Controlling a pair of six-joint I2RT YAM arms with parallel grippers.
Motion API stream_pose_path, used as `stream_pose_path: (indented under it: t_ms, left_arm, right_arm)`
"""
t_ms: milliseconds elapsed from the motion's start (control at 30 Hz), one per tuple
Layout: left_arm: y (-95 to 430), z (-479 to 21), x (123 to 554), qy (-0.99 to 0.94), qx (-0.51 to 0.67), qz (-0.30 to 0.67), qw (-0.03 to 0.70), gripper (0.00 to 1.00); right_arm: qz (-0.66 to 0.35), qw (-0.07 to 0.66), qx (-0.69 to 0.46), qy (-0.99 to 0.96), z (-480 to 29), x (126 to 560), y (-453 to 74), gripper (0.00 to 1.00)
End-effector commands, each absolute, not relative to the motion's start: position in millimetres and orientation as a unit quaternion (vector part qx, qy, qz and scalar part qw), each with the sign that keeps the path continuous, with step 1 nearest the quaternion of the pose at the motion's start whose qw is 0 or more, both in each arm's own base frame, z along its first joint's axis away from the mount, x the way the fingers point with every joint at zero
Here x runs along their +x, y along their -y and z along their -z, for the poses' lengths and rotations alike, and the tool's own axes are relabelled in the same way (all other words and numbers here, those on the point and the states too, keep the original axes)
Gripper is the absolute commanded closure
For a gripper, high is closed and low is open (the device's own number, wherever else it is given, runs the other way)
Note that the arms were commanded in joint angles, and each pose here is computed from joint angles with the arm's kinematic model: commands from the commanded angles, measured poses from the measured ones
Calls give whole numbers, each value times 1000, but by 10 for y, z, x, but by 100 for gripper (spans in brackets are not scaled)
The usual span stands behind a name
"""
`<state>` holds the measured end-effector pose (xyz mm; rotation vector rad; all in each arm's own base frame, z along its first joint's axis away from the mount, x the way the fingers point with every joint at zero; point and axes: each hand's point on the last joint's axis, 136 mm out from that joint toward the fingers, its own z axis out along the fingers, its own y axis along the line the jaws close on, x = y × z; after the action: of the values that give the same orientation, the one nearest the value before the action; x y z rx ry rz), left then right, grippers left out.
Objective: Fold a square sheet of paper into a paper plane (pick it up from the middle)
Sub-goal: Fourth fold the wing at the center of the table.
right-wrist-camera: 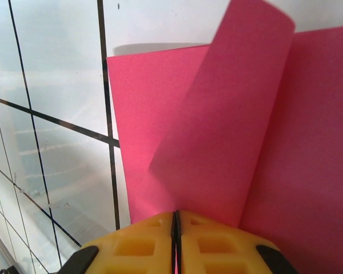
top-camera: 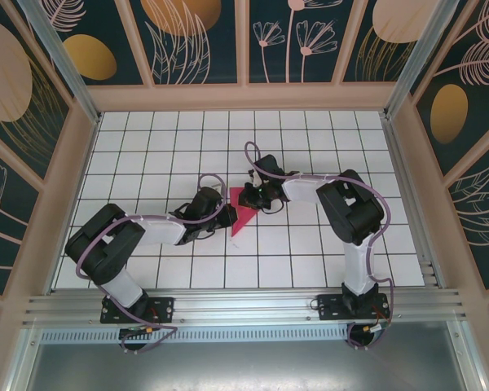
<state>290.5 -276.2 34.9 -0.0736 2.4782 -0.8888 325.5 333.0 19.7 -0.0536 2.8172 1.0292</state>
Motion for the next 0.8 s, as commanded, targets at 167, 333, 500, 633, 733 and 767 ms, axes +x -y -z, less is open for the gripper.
stream_pose_path:
  t_ms: [167, 333, 500, 633, 733, 767]
  left_arm:
    - [2739, -305, 2883, -911, -26, 329, 247, 91]
    - [2681, -303, 2865, -912, -37, 323, 251, 91]
    - [2593, -300, 2880, -913, -47, 307, 263, 91]
    - [2570, -267, 2881, -916, -48, 301, 262, 91]
    - [2578, -238, 2879, -918, -44, 297, 259, 91]
    - [2576, -224, 2881, -919, -43, 295, 258, 91]
  right_arm:
    - [-353, 56, -30, -933, -155, 3184, -3420, 84]
    - [-367, 59, -35, -928, -220, 3183, -3461, 83]
    - [-367, 59, -37, -928, -218, 3181, -3457, 84]
    - [-362, 57, -36, -930, -200, 3173, -3448, 83]
    - [-359, 56, -35, -931, -182, 3175, -3437, 83]
    - [-358, 55, -34, -932, -173, 3176, -3433, 83]
